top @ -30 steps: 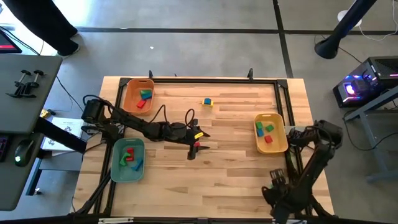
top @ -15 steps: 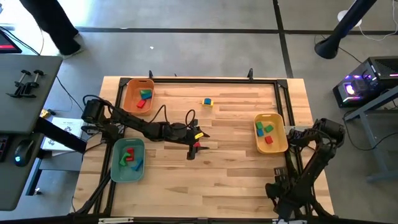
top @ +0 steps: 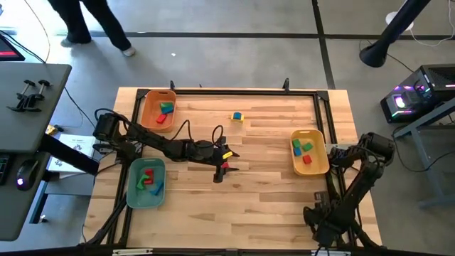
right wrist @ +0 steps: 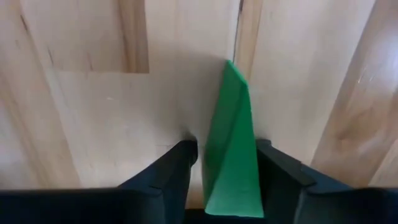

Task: Sort blocks by size
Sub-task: Put the green triangle block into the orange bin, then put the red half-circle block into the yellow bin, then put the blue half-circle block into the yellow bin

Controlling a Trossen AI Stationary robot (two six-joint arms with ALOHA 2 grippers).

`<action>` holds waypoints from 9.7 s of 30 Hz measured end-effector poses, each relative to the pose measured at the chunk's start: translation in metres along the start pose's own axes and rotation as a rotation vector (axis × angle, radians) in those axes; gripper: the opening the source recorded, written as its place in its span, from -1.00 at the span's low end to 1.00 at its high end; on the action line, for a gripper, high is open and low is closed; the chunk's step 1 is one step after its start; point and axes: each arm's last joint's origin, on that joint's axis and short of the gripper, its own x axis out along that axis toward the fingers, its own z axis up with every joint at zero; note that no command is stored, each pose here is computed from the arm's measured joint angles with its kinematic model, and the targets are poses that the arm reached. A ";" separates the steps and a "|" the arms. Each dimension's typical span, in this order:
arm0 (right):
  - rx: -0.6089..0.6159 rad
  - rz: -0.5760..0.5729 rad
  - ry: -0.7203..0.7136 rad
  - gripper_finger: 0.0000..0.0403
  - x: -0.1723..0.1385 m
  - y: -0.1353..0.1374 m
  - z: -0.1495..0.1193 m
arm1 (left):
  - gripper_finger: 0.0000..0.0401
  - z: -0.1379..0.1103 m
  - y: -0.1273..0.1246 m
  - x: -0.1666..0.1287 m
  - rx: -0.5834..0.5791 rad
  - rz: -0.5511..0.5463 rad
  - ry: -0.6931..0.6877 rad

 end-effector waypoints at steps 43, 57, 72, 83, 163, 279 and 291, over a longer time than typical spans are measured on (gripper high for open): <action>0.081 -0.414 -1.320 -0.52 -0.103 -0.101 0.179 | -0.01 0.033 -0.048 -0.012 0.268 -0.175 -0.364; 0.059 -0.341 -1.366 -0.52 -0.097 -0.108 0.195 | -0.57 0.027 -0.049 -0.006 0.227 -0.182 -0.357; 0.059 -0.307 -1.375 -0.51 -0.098 -0.109 0.197 | -0.91 0.026 -0.048 -0.006 0.228 -0.184 -0.349; 0.085 -0.327 -1.363 -0.09 -0.096 -0.110 0.196 | -0.91 0.024 -0.047 -0.007 0.242 -0.182 -0.282; 0.205 -0.314 -1.168 0.07 -0.104 -0.132 0.169 | -0.08 -0.014 0.080 -0.145 -0.464 0.168 -0.060; 0.977 -0.367 -0.650 0.18 -0.129 -0.214 0.057 | -0.08 -0.021 0.028 -0.115 -0.241 0.249 -0.214; 0.490 -0.206 -1.146 0.18 -0.115 -0.222 0.116 | -0.22 -0.001 0.048 -0.099 -0.189 0.413 -0.207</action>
